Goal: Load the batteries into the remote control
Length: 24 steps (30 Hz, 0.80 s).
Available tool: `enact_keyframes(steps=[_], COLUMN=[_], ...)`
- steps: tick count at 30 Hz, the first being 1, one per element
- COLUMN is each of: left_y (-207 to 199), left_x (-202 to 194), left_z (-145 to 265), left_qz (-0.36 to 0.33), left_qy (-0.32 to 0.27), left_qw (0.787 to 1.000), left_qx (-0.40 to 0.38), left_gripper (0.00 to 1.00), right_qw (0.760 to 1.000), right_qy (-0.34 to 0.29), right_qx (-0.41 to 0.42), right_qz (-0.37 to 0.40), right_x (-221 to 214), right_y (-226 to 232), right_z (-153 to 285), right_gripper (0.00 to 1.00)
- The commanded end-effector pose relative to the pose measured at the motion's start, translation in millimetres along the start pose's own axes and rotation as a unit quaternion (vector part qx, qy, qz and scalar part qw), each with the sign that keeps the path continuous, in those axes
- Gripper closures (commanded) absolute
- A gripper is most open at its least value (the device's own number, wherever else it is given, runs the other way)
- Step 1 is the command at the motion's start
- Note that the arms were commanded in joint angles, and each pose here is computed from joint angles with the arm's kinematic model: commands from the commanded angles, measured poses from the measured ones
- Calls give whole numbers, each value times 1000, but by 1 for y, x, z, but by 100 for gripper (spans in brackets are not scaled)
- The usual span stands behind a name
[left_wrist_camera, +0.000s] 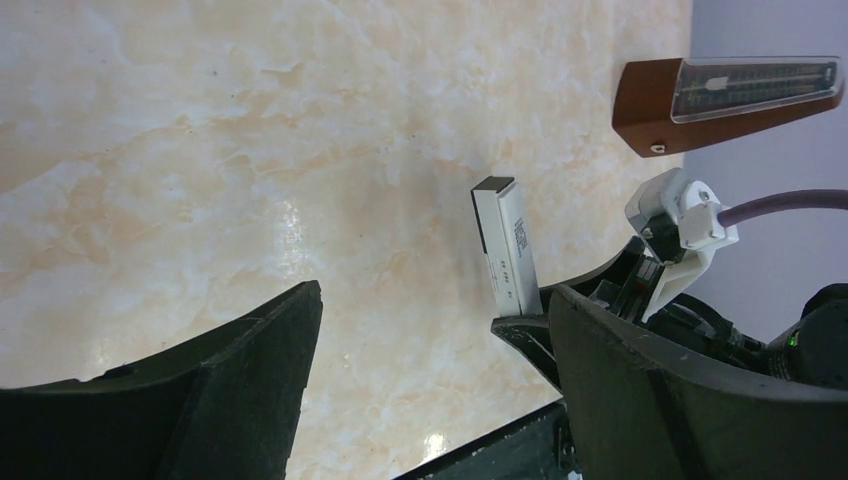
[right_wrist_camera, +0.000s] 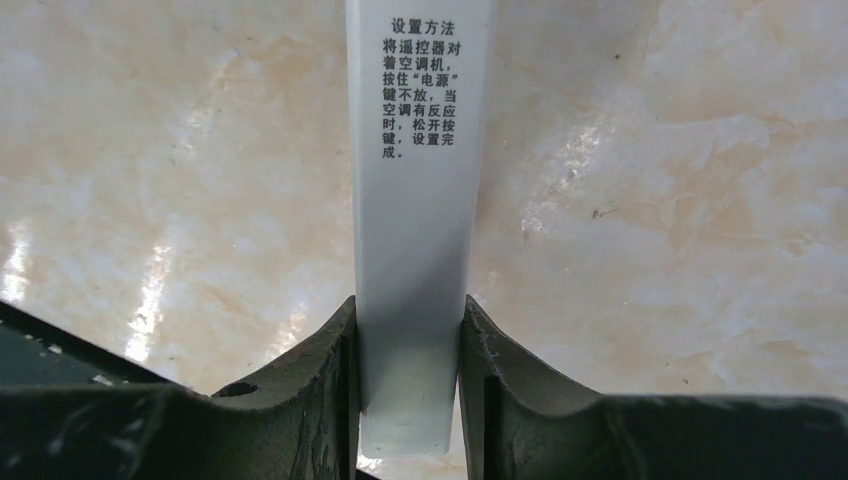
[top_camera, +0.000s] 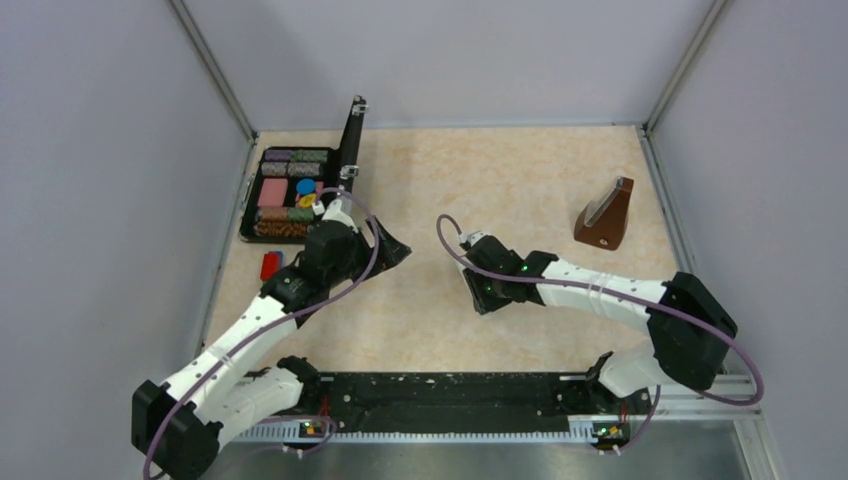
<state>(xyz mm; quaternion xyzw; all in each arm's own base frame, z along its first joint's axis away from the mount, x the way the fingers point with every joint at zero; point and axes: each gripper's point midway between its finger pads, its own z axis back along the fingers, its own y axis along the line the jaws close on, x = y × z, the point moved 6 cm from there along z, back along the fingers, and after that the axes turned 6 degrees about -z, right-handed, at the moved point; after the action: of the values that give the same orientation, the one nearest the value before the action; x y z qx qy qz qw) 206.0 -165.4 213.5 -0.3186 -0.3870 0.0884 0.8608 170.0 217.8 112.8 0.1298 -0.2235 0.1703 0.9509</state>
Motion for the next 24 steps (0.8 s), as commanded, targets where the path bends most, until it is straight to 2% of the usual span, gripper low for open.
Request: enact_keyframes(steps=[1,5,10,19,22,24], left_y=[-5,-3,2,10,12,12], left_x=[14,14,19,25,26,27], left_z=[-2,-7,-8,-7,-7,-7], left_qz=[-8,-7,-5,11,14,14], left_qy=[-25,-21,-38,-54,-56,-56], left_qw=[1000,1000,999,997,997,997], left_qx=[3,9,28,48,50,50], left_gripper=[14,14,1,1,2,2], right_qw=[999,999,998,997,996,996], right_qy=[-22,-6,14,38,40,39], right_qx=[-16,-8,7,-14,-16,-14], right_qz=[25,43,68,71,73,74], right_x=[18,13,5,-5,-7,-6], right_y=[2,4,6,1,1,1], right_z=[-3,-13,-25,-40,-41,-40], right_gripper=[89,88,86,86,79,69])
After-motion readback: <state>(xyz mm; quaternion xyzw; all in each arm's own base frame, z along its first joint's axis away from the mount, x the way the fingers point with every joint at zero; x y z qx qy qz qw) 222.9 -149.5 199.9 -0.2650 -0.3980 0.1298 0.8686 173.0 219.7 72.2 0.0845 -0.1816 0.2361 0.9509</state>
